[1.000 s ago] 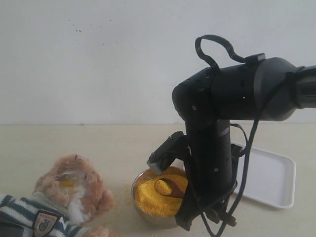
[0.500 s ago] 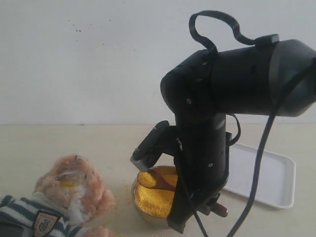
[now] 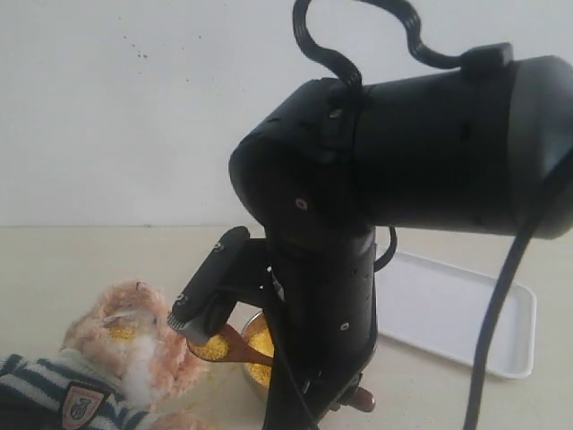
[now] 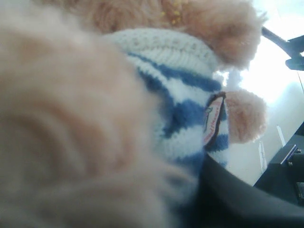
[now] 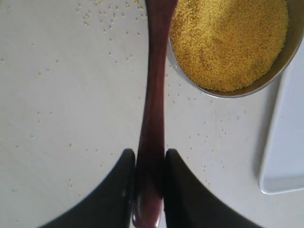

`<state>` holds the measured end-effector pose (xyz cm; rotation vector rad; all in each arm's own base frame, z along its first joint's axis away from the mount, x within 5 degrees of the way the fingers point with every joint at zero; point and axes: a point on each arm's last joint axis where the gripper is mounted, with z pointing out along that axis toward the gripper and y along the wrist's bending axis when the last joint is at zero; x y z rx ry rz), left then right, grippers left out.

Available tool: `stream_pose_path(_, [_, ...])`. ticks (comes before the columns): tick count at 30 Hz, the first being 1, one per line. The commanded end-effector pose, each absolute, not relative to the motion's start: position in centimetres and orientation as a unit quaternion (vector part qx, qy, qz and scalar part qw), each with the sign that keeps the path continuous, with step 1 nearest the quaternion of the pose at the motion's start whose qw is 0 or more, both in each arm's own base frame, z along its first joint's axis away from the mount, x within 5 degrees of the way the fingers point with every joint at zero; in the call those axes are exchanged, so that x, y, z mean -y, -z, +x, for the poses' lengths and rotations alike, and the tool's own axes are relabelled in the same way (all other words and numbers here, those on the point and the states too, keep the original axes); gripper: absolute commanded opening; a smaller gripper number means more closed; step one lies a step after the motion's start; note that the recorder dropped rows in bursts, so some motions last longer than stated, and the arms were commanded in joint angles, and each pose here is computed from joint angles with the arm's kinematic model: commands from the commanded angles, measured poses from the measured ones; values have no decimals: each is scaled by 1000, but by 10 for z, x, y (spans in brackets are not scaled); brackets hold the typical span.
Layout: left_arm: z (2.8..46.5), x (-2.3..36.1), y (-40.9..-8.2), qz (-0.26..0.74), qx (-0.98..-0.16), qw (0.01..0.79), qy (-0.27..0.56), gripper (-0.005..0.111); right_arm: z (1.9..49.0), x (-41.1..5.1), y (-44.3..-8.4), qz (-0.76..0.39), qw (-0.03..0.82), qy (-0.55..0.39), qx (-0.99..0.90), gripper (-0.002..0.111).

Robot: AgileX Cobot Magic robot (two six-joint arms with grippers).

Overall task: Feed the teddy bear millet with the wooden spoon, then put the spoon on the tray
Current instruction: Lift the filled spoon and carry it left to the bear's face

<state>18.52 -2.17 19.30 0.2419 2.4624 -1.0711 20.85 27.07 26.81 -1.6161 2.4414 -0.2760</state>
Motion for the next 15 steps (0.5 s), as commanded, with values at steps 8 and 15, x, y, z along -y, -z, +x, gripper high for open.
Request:
stream_pose_path(8, [184,23,-196,89,-886,227,395,4,177,-281,-292,-569,139,77,-807,0])
stream_pose_path(15, [184,23,-196,89,-886,227,395,4,162,-290,-292,-586,146,78,-793,0])
